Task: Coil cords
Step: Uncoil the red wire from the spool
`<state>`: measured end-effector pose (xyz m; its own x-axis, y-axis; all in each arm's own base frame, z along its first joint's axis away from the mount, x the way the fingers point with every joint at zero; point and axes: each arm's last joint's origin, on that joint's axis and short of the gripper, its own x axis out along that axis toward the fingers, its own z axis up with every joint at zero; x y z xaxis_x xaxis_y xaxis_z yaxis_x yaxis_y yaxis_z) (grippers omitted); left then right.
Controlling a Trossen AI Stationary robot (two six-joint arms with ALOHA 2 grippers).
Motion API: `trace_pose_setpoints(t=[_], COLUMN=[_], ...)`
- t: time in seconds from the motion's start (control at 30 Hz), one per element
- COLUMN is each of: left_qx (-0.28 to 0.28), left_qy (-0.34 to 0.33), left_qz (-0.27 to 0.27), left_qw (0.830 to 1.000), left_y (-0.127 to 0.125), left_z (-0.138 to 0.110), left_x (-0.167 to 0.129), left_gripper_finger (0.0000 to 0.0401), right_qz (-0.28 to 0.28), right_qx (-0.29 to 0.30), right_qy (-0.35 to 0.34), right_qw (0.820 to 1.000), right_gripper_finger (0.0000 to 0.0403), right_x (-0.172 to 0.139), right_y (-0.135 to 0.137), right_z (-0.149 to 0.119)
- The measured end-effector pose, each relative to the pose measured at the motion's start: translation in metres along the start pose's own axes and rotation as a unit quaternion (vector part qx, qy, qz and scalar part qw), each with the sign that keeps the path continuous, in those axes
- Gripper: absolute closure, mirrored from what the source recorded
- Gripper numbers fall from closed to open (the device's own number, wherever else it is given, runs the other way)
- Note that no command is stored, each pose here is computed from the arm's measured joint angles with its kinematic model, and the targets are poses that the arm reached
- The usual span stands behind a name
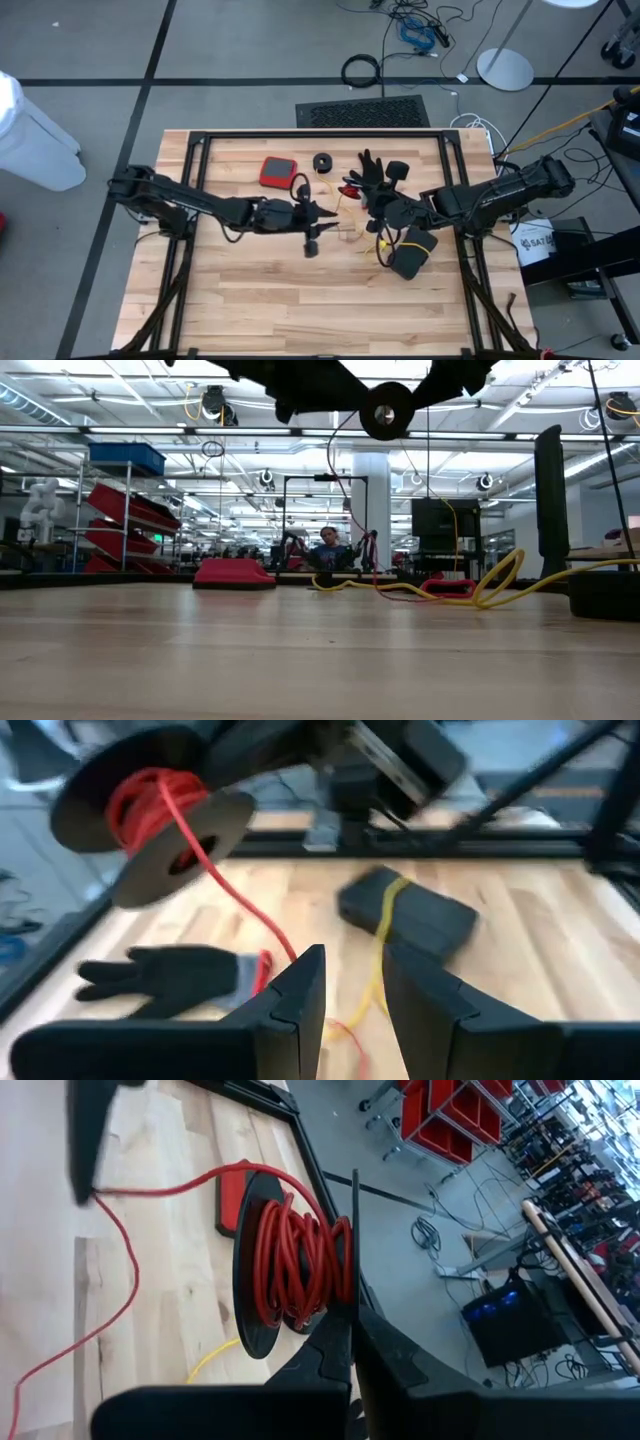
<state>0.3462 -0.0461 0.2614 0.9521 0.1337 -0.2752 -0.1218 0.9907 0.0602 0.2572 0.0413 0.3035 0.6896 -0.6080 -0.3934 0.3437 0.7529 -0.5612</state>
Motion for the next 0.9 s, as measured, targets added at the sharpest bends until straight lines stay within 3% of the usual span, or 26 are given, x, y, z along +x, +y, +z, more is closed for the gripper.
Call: trace_pose_setpoints(t=[0.23, 0.33, 0.43, 0.67, 0.9], left_qx=[0.025, 0.028, 0.040, 0.085, 0.049], left_qy=[-0.004, -0.001, -0.004, -0.020, -0.009], left_qz=[0.056, 0.052, 0.051, 0.138, 0.109], left_qw=[0.998, 0.998, 0.998, 0.987, 0.993], left_y=[-0.001, -0.005, -0.015, -0.034, -0.023], left_z=[-0.012, -0.013, -0.011, 0.002, -0.007], left_x=[0.016, 0.016, 0.009, -0.014, 0.000], left_gripper_finger=[0.0295, 0.0302, 0.0303, 0.0304, 0.0283], right_qz=[0.000, 0.000, 0.000, 0.001, 0.001], right_qx=[-0.005, -0.006, -0.008, -0.008, -0.001], right_qy=[0.002, 0.002, 0.004, 0.009, 0.007], right_qw=[1.000, 1.000, 1.000, 1.000, 1.000], right_gripper_finger=[0.0403, 0.0403, 0.0403, 0.0403, 0.0403], right_x=[0.000, 0.000, 0.000, 0.000, 0.000], right_y=[0.000, 0.000, 0.000, 0.000, 0.000], right_z=[-0.001, -0.001, -0.001, -0.002, -0.002])
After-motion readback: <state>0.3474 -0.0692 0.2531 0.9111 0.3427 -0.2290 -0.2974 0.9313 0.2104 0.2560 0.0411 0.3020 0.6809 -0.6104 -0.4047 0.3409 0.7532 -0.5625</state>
